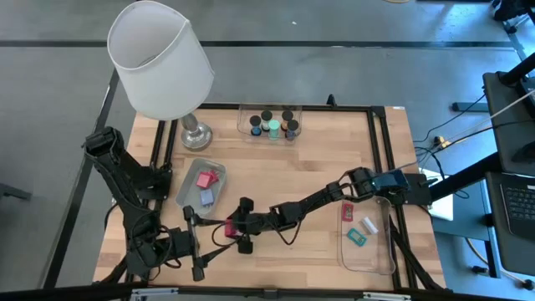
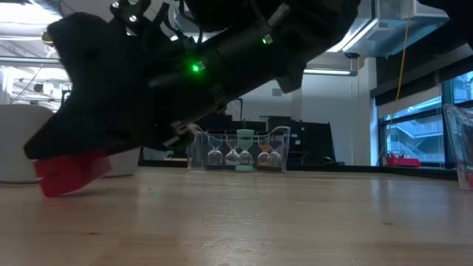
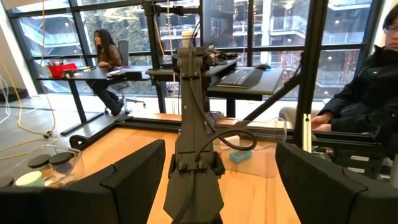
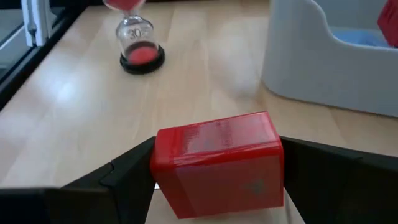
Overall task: Pick & Place Office items
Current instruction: Put the red charger adapter into the gray bin
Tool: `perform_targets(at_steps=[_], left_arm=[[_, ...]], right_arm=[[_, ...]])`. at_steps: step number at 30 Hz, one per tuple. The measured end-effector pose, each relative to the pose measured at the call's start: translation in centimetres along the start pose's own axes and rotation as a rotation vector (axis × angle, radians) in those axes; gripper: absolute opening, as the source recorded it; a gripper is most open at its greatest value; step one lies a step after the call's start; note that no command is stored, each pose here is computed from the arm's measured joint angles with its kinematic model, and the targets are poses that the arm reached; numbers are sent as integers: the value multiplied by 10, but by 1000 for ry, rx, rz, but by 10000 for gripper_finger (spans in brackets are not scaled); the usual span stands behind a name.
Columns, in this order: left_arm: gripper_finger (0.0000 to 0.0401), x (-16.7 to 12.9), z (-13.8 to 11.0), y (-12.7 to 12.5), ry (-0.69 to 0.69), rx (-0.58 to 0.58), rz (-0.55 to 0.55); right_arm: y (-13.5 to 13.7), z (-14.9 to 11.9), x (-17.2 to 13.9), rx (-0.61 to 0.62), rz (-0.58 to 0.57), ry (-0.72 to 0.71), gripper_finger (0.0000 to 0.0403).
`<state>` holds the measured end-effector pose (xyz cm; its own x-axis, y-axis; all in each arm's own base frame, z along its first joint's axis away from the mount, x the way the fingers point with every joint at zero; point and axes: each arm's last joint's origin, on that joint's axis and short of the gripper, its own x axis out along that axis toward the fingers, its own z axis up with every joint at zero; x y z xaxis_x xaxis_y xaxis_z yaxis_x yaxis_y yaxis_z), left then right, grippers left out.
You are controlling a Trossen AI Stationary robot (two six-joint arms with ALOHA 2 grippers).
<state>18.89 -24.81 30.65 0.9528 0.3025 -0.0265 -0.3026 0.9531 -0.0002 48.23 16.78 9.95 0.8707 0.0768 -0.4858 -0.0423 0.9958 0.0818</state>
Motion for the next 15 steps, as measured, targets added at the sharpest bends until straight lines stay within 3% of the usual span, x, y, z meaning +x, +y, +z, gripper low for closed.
perform_targets(at_steps=[9, 15], left_arm=[[303, -1, 0, -1, 0, 0, -5], [303, -1, 0, -1, 0, 2, -5]], right_arm=[[2, 4, 0, -33, -28, -67, 291], [-1, 5, 1, 30, 6, -56, 298]])
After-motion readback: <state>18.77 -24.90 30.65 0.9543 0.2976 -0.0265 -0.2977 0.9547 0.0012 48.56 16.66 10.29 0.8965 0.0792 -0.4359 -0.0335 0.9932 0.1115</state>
